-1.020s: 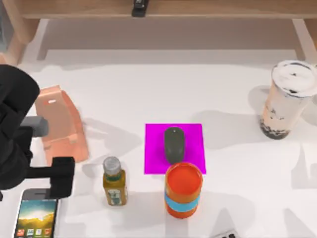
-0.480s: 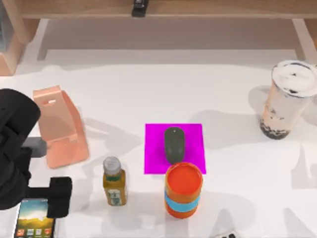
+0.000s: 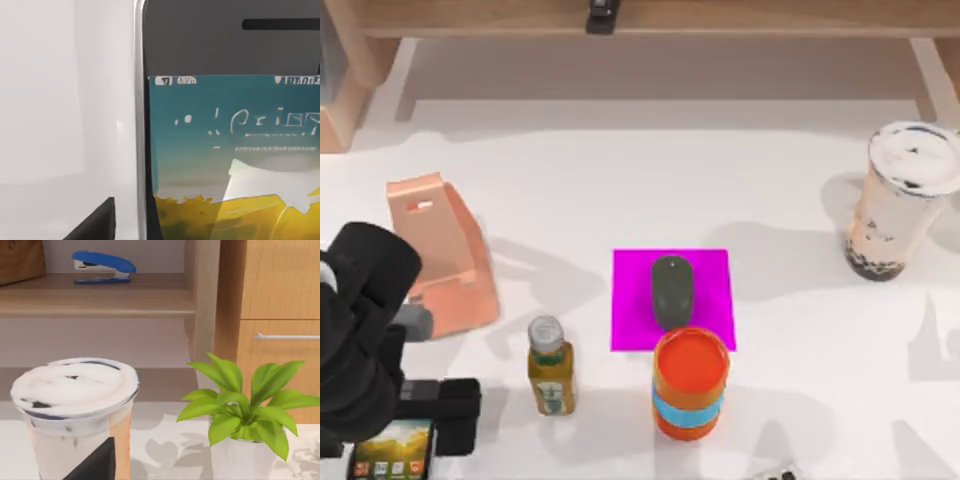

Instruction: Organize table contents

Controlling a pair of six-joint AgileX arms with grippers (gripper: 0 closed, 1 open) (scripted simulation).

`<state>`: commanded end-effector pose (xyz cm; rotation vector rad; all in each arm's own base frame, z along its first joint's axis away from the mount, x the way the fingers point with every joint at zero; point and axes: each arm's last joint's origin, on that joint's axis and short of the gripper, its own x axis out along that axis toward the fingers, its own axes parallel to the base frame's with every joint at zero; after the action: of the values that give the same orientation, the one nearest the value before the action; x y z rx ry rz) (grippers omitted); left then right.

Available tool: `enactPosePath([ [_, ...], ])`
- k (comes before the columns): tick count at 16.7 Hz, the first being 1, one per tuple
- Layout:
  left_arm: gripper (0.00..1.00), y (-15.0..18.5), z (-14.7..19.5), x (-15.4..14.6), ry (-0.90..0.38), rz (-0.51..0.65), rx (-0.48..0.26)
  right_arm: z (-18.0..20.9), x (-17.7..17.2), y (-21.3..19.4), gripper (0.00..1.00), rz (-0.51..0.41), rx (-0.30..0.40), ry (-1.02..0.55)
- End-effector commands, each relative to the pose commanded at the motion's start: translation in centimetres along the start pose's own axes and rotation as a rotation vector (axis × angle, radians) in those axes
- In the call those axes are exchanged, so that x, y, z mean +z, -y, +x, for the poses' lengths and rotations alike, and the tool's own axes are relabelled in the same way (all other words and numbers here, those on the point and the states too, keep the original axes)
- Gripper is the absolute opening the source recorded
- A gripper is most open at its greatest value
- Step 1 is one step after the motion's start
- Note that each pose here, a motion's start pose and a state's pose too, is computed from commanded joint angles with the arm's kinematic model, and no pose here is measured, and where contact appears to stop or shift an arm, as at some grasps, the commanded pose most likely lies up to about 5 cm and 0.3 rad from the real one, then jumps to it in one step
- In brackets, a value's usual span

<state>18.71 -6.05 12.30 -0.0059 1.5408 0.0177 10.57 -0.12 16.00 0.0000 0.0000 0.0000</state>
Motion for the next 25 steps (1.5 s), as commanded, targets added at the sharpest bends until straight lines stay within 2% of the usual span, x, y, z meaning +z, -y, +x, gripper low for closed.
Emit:
enactPosePath([
  [3, 1.0, -0.1, 1.8, -0.3, -0.009, 0.0, 0.003, 0.0, 0.0, 0.0, 1.0, 0.0, 0.0, 0.0],
  [7, 1.0, -0.1, 1.9, -0.4, -0.011, 0.0, 0.004, 0.0, 0.0, 0.0, 1.0, 0.0, 0.0, 0.0],
  [20, 0.02, -0.1, 1.9, -0.4, -0.011, 0.0, 0.004, 0.0, 0.0, 0.0, 1.0, 0.0, 0.0, 0.0],
  [25, 0.0, -0.1, 1.9, -0.4, -0.011, 0.0, 0.004, 0.0, 0.0, 0.0, 1.0, 0.0, 0.0, 0.0],
])
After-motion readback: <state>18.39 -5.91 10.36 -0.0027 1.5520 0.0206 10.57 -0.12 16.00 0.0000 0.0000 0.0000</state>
